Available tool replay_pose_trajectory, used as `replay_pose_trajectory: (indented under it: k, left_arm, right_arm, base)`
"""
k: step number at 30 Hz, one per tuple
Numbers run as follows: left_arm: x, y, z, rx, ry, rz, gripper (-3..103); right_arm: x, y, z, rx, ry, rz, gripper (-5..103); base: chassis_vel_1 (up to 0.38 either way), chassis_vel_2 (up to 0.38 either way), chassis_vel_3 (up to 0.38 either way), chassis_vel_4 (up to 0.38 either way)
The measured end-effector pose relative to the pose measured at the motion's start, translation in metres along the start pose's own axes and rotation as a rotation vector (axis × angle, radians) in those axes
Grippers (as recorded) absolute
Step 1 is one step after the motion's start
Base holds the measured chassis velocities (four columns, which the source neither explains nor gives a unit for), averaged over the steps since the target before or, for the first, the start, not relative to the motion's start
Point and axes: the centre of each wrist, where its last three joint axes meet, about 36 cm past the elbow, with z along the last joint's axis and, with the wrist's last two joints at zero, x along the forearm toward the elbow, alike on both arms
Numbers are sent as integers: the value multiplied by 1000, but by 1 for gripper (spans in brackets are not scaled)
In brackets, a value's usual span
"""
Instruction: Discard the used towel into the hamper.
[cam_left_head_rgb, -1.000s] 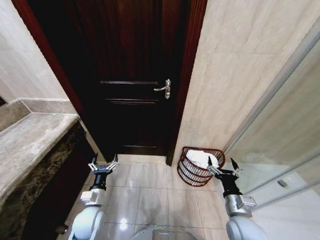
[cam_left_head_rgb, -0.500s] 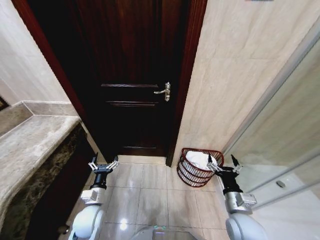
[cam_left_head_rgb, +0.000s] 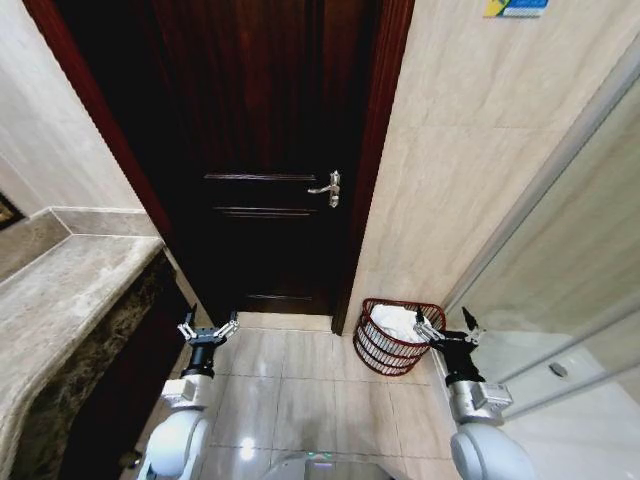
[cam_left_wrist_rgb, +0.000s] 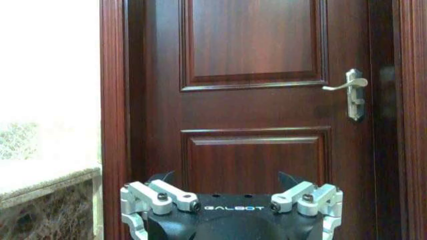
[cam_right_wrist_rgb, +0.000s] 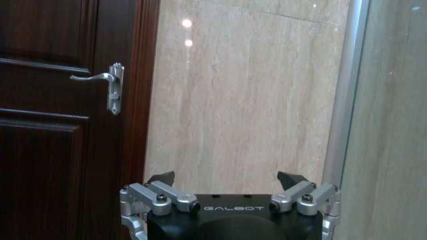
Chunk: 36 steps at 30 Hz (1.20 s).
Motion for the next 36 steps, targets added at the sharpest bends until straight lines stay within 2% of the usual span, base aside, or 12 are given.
replay_pose_trajectory:
  k: [36]
  left_arm:
    - [6,-4,-8,-8,-11,9,100]
  right_arm:
    - [0,-7,-3,-17,-12,-1,100]
  base:
    - [0,0,0,0]
